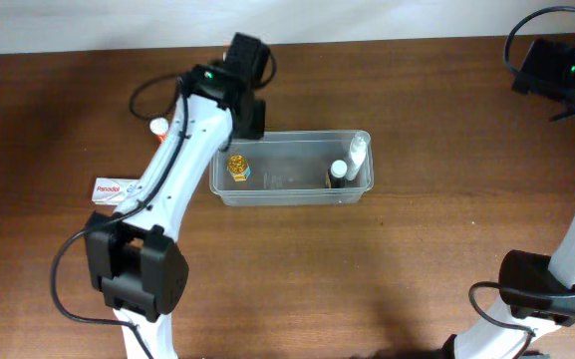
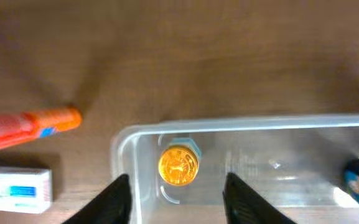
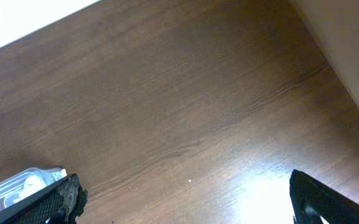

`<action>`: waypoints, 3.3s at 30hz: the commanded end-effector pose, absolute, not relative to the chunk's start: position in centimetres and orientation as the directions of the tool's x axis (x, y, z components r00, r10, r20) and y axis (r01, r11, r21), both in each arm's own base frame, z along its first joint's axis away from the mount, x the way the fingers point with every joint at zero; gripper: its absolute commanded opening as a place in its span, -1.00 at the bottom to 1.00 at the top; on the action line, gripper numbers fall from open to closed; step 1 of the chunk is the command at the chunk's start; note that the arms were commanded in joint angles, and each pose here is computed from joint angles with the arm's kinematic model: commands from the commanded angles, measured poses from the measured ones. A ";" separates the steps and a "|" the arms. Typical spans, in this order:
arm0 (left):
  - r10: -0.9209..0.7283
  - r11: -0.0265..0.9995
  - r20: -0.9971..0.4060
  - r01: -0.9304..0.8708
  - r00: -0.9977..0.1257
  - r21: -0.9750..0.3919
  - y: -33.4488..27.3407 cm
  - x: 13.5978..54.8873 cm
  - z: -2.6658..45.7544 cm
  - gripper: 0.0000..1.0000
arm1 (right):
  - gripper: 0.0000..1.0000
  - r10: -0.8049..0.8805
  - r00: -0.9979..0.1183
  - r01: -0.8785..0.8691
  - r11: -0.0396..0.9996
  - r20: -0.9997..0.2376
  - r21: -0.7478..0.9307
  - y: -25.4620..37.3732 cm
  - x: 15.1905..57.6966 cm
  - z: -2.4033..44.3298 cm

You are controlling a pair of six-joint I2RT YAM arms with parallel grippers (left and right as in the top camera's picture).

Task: Pack container
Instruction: 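Open left gripper and raise it toward the orange tube, then lower left gripper and grasp the orange-and-white tube, then lift the tube and carry it over the container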

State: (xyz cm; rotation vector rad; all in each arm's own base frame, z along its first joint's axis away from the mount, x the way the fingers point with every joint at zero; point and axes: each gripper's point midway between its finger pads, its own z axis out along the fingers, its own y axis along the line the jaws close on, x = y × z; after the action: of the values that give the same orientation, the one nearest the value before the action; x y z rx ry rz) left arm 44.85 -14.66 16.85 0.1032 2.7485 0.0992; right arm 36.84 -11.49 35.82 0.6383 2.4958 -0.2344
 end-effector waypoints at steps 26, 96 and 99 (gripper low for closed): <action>-0.185 0.982 -0.358 -0.186 -0.915 -0.031 0.4 46.8 21.0 0.40 | 0.97 0.386 -0.723 0.493 0.869 -0.573 -0.038 -11.7 36.2 36.8; -0.135 0.990 -0.226 -0.125 -0.965 -0.059 -1.3 47.7 19.0 -0.47 | 0.97 0.384 -0.724 0.492 0.870 -0.573 -0.038 -11.6 36.2 36.8; -0.117 0.992 -0.243 -0.103 -0.963 -0.069 -2.4 47.1 20.8 -0.47 | 0.97 0.384 -0.724 0.492 0.870 -0.573 -0.038 -11.6 36.2 36.8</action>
State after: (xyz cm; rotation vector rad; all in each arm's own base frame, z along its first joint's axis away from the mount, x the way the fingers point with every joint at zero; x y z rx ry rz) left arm 47.09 -0.68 18.73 -0.2110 2.9276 -0.0156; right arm 36.84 -11.49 35.82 0.6383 2.4958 -0.2344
